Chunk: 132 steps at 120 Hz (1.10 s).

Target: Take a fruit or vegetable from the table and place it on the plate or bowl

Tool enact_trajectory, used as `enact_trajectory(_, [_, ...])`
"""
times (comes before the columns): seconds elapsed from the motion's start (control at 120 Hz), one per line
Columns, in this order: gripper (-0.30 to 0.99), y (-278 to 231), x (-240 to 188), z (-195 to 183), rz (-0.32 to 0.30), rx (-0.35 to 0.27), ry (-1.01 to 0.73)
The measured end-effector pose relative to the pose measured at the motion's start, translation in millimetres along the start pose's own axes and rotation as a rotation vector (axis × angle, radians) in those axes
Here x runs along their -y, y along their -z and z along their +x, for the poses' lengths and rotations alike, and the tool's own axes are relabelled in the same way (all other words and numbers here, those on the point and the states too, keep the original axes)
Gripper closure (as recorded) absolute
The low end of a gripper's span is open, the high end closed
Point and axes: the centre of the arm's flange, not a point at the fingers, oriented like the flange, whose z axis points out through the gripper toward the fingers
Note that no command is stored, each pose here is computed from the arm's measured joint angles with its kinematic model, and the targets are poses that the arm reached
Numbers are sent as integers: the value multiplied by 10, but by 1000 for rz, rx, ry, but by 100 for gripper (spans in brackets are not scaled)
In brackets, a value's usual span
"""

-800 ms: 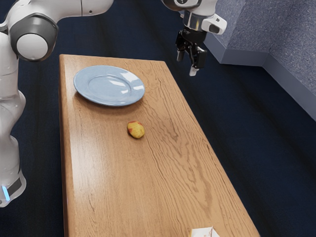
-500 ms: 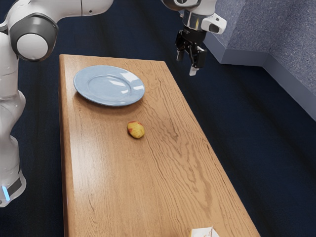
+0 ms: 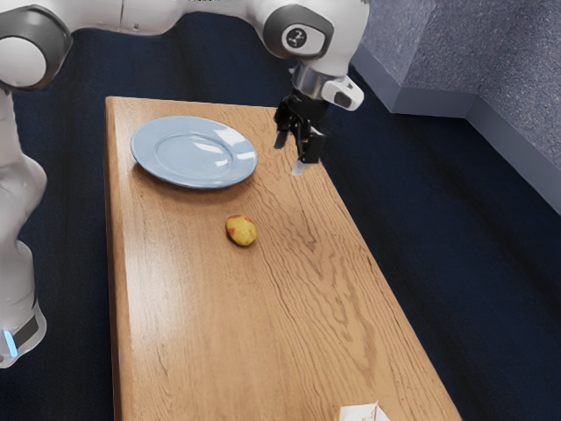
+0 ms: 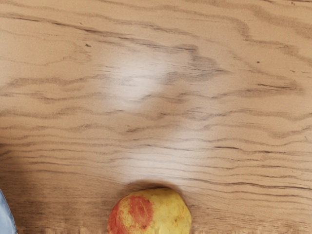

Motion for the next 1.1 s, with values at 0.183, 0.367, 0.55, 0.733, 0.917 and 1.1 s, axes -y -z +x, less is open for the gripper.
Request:
enact_trajectory(0.183, [0,-607,296,-405,-22,20,2])
enact_trajectory(0.367, [0,-1064,229,-570,-38,-8,-28])
enact_trajectory(0.55, [0,-1162,158,-614,-56,-52,-41])
enact_trajectory(0.733, [0,-1231,116,-655,-64,-71,-50])
enact_trajectory(0.917, [0,-1235,133,-664,-68,-83,-48])
enact_trajectory(1.1, [0,-1265,206,-667,-72,-82,-33])
